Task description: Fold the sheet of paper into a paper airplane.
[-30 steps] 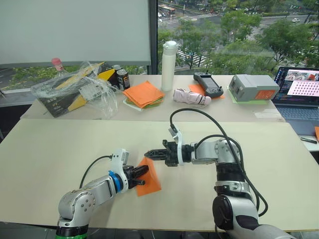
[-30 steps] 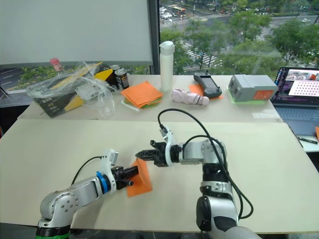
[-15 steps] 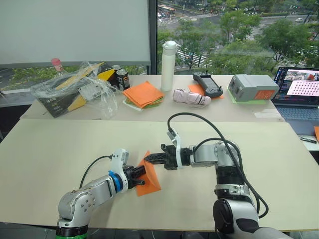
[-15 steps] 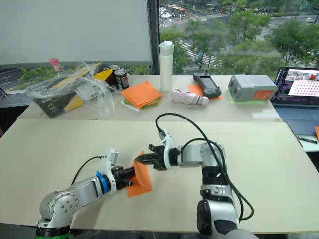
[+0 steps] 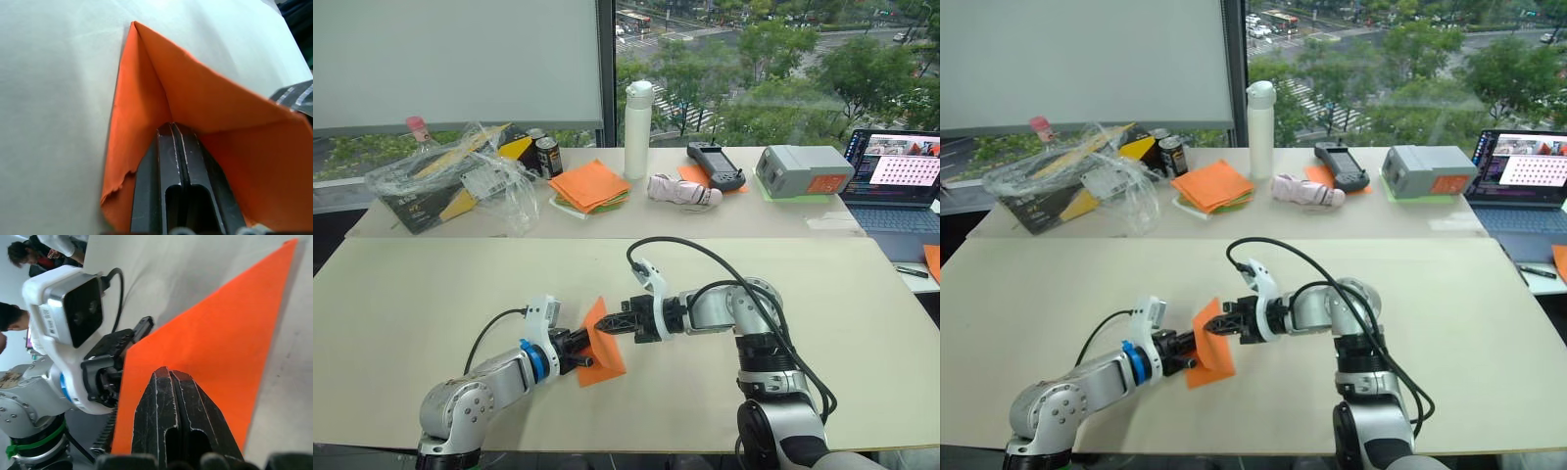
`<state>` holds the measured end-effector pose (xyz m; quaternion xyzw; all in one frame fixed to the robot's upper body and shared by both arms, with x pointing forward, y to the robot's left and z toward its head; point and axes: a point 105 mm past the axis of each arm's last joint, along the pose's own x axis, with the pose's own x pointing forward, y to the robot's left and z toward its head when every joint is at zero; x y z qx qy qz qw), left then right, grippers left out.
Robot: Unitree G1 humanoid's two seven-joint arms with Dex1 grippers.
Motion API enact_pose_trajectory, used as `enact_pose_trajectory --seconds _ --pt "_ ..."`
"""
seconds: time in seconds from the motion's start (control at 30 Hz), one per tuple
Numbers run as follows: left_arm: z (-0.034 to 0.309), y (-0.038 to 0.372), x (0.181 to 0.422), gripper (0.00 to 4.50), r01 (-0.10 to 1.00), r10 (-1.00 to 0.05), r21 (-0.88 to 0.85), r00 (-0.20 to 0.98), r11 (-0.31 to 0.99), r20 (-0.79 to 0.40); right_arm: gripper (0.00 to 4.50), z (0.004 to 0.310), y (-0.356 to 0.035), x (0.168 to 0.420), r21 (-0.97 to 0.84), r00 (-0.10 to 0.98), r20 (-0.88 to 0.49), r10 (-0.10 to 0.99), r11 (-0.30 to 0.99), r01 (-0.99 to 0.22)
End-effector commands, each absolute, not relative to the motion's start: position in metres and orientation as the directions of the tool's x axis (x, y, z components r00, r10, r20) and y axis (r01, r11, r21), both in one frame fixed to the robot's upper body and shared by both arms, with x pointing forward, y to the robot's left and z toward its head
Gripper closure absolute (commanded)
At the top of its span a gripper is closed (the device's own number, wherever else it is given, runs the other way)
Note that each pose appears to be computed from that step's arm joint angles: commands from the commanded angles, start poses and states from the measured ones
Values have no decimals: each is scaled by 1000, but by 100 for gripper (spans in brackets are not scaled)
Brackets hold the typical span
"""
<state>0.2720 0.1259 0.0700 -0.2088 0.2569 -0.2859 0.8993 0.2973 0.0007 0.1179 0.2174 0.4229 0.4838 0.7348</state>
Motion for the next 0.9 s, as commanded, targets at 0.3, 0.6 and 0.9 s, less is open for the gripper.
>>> enact_pose_trajectory --seconds 0.3,0.6,0.9 --pt "50 164 258 450 248 -495 -494 733 834 -468 447 123 14 298 692 181 -386 904 414 -592" --pt "53 161 261 450 245 -486 -490 745 836 -457 447 119 19 298 666 169 -395 903 408 -625" --pt "69 160 279 450 265 -481 -494 788 828 -384 447 119 17 299 663 172 -394 903 409 -627"
